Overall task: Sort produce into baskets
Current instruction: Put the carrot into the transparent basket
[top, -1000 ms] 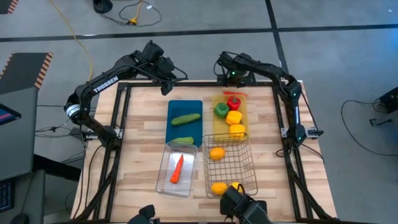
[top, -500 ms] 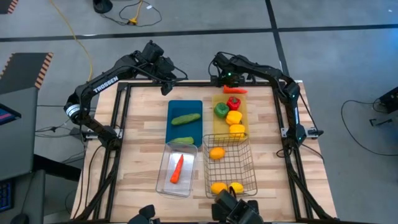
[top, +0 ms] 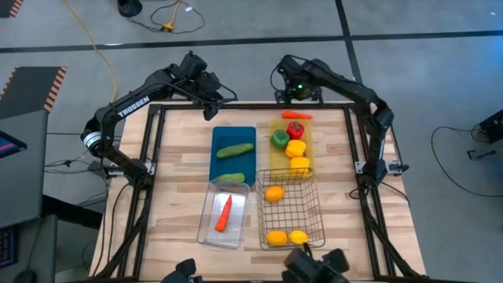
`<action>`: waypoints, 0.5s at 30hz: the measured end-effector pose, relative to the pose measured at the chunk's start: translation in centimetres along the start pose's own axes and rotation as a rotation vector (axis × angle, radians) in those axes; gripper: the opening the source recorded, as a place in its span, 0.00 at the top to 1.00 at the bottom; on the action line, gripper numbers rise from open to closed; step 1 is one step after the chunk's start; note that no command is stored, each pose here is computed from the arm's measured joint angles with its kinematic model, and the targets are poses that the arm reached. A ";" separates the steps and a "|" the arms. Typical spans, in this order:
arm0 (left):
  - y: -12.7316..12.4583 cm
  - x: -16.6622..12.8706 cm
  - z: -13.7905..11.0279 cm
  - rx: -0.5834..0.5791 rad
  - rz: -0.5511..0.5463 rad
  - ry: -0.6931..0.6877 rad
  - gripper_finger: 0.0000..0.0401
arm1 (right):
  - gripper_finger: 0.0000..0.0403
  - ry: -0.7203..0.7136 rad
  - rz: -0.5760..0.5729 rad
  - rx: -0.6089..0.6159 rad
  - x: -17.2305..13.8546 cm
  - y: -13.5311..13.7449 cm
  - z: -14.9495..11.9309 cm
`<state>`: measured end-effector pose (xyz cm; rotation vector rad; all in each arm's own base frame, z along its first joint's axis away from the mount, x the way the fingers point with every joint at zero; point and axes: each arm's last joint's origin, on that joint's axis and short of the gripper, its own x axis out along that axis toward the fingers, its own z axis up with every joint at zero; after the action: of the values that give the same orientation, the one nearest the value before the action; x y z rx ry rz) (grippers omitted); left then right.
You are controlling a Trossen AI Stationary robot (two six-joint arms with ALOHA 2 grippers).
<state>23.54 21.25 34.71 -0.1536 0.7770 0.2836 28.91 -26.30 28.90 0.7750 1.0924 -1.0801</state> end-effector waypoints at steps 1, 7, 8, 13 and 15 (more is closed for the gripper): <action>0.0 0.0 0.0 0.000 0.000 0.000 0.52 | 0.29 -0.013 -0.025 -0.047 -0.8 -0.3 -0.2; 0.0 0.0 0.0 0.000 0.000 0.000 0.52 | 0.29 -0.077 -0.162 -0.358 -3.1 -2.2 -1.6; 0.0 0.0 0.0 0.000 0.000 0.000 0.52 | 0.29 -0.070 -0.179 -0.406 -3.0 -2.4 -1.9; 0.0 0.0 0.0 -0.013 0.002 0.000 0.52 | 0.29 0.027 -0.218 -0.634 -1.4 -3.9 -2.6; 0.0 0.0 0.0 -0.017 0.003 0.001 0.52 | 0.29 0.073 -0.226 -0.745 -0.6 -4.5 -2.7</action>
<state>23.54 21.26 34.71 -0.1681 0.7757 0.2930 23.78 -25.07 28.69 0.0968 1.5364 -0.7355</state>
